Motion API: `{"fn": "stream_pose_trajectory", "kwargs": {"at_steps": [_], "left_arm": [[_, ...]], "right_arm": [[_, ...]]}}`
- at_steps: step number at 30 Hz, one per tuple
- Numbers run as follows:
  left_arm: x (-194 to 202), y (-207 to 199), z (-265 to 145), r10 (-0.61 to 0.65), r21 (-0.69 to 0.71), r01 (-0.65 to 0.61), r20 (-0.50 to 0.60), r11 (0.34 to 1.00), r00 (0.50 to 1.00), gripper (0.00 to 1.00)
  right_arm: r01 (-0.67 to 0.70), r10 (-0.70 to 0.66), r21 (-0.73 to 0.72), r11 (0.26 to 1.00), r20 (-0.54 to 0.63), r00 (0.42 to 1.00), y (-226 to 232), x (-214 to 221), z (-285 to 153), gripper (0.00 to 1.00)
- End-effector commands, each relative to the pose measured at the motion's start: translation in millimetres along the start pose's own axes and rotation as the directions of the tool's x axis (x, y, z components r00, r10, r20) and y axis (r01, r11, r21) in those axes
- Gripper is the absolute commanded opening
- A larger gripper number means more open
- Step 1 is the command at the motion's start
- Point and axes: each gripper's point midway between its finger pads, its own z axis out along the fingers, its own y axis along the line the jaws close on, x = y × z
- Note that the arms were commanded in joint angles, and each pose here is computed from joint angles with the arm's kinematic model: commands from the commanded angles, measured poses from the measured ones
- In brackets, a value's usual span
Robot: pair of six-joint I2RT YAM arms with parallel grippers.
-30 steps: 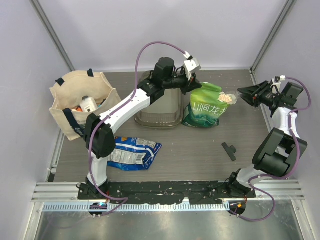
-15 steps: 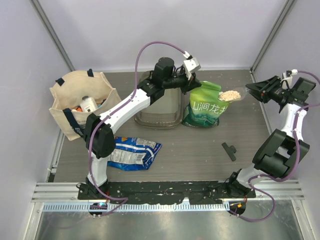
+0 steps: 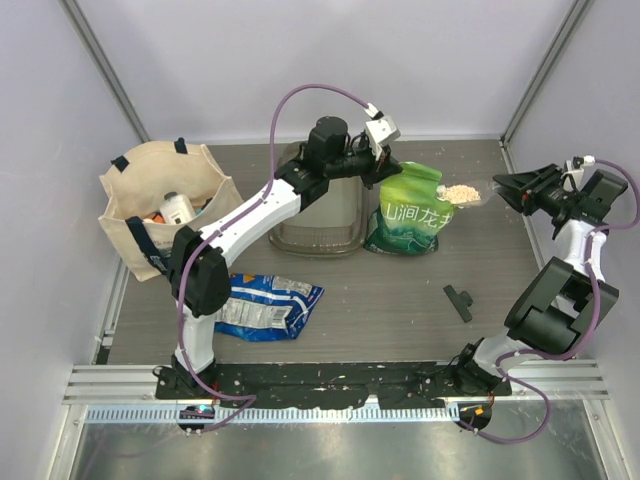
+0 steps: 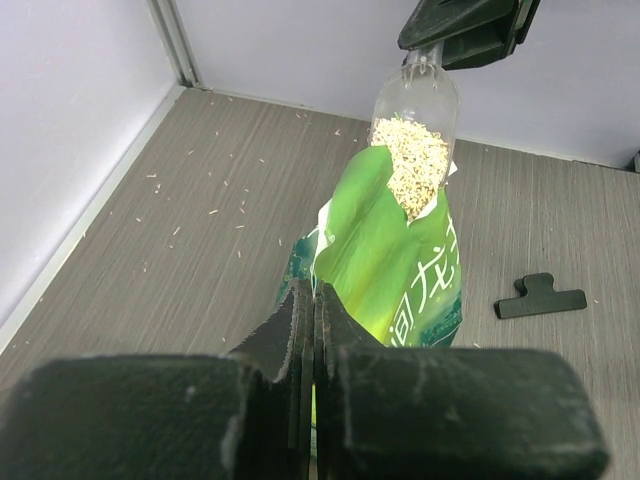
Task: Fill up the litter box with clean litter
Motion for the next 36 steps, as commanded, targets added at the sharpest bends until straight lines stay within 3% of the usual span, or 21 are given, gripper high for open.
{"fn": "stream_pose_trajectory", "kwargs": {"at_steps": [1, 12, 24, 36], "left_arm": [[-58, 23, -29, 0.081, -0.108, -0.067, 0.121, 0.992, 0.989, 0.0], [-56, 24, -30, 0.087, -0.117, -0.074, 0.11, 0.99, 0.99, 0.0], [-58, 25, -31, 0.109, -0.124, -0.095, 0.108, 0.988, 0.988, 0.0], [-55, 34, -30, 0.124, -0.157, -0.108, 0.098, 0.982, 0.987, 0.0]], "right_arm": [[0.064, -0.062, -0.094, 0.994, 0.018, 0.998, 25, -3, -2, 0.01], [0.03, -0.027, -0.187, 0.982, 0.018, 0.999, 40, -6, -2, 0.01], [-0.03, 0.03, -0.182, 0.983, -0.005, 1.0, 22, 4, 0, 0.01], [-0.028, 0.031, -0.271, 0.962, 0.009, 0.999, 49, -6, -6, 0.01]]}}
